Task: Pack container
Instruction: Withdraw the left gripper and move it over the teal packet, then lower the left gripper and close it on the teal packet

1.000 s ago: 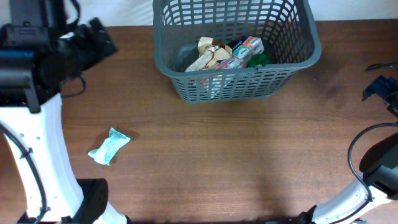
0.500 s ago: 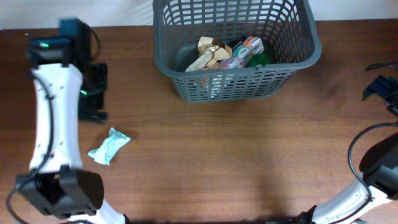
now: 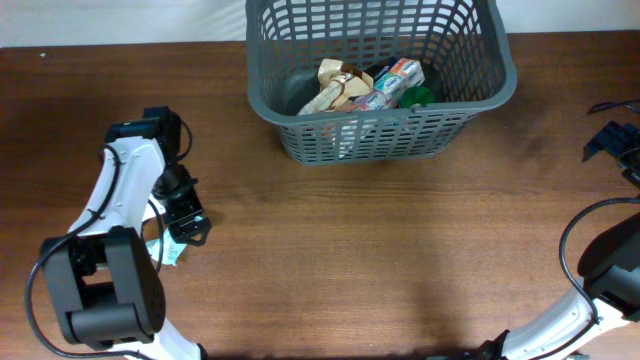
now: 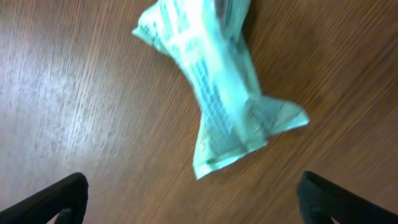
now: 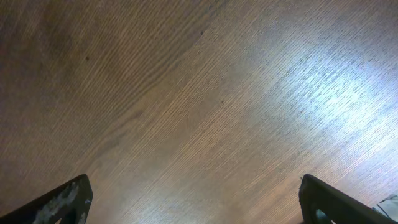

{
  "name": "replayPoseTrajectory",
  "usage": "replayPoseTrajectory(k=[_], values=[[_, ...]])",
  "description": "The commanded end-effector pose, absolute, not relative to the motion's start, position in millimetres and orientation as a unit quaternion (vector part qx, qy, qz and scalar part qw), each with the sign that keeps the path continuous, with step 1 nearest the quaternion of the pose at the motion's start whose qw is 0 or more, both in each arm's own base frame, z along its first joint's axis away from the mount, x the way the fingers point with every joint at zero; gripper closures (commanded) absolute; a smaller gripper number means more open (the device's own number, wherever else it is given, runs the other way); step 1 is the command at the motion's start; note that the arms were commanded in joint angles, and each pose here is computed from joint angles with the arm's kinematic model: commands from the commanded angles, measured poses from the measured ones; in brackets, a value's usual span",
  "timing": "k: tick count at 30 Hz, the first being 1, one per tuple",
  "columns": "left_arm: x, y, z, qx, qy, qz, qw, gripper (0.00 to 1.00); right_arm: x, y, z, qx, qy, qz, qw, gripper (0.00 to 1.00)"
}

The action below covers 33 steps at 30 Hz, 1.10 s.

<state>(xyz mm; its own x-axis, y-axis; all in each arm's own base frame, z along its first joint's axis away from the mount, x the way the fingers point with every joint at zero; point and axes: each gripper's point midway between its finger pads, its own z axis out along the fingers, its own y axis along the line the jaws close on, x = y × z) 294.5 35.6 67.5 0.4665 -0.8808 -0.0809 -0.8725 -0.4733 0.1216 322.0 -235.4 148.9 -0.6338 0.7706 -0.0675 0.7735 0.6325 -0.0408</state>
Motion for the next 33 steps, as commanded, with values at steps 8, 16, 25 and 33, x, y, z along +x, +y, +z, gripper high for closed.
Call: replayPoseTrajectory(k=[8,16,25,33], values=[[291,60,67,0.882,-0.466,-0.065,0.026,0.01,323,-233,153,0.422,0.905,-0.033,0.028,0.01],[294,62,52,0.883,-0.466,-0.055,0.017,0.01,323,-233,153,0.422,0.905,-0.033,0.028,0.01],[293,65,44,0.884,-0.465,-0.056,0.007,0.01,323,-233,153,0.422,0.905,-0.033,0.028,0.01],[287,70,38,0.888,-0.456,-0.061,0.011,0.01,323,-233,153,0.422,0.905,-0.033,0.028,0.01]])
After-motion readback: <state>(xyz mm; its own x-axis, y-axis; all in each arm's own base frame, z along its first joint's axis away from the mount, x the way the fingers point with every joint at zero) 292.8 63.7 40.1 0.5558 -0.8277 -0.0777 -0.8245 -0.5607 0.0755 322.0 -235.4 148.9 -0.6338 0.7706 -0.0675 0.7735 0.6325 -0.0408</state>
